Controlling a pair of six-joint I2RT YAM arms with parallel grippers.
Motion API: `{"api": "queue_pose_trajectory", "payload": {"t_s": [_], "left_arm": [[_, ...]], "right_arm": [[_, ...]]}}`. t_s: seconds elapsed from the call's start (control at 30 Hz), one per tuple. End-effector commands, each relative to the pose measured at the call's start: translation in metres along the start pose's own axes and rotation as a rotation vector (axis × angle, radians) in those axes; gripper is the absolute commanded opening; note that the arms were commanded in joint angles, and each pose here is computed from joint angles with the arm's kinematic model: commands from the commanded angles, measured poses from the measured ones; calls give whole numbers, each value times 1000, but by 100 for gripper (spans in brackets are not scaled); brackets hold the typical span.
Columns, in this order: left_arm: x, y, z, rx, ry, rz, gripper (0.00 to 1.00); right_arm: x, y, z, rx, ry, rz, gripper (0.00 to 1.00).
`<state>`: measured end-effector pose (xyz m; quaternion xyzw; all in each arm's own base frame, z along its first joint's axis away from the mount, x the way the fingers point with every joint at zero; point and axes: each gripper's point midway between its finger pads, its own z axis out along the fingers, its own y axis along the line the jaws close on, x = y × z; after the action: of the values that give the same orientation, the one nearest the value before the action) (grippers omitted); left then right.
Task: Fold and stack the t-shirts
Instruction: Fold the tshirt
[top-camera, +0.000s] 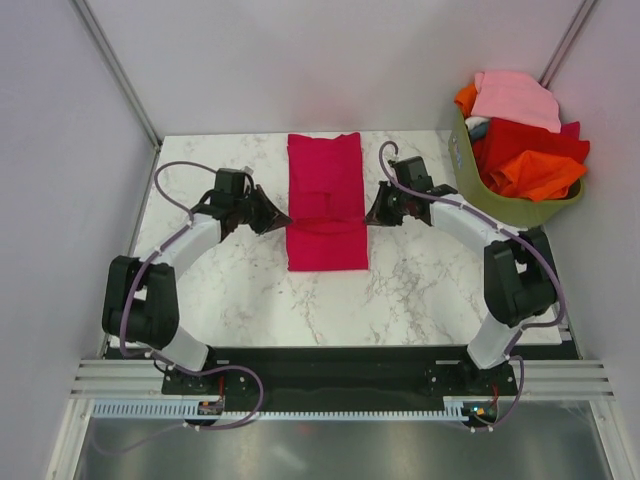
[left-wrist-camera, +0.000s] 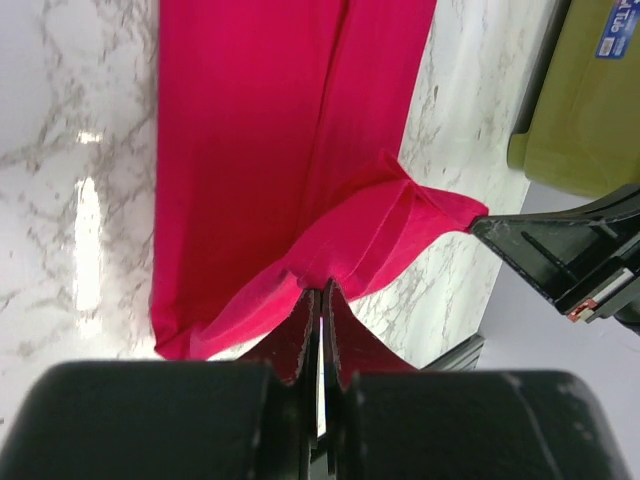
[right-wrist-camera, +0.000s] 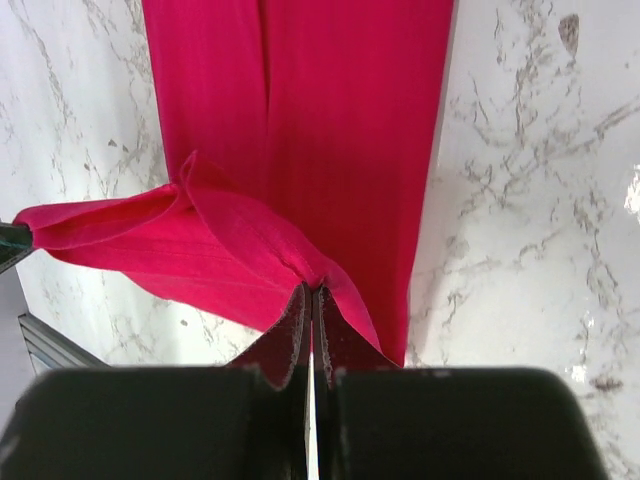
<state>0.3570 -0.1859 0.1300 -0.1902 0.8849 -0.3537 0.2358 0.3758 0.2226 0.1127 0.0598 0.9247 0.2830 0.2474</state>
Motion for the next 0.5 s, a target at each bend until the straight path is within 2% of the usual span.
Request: {"api": "queue_pose_trajectory", "payload": {"t_s": [0.0,0.47], "left_arm": [[-25,-20,11,60,-19,65,2],[-56,-15,48,54,7,40,2]], "right_arm": [[-25,12,4,-56,-23,-26,0],[-57,5,31,-77,-14,11,0]]}}
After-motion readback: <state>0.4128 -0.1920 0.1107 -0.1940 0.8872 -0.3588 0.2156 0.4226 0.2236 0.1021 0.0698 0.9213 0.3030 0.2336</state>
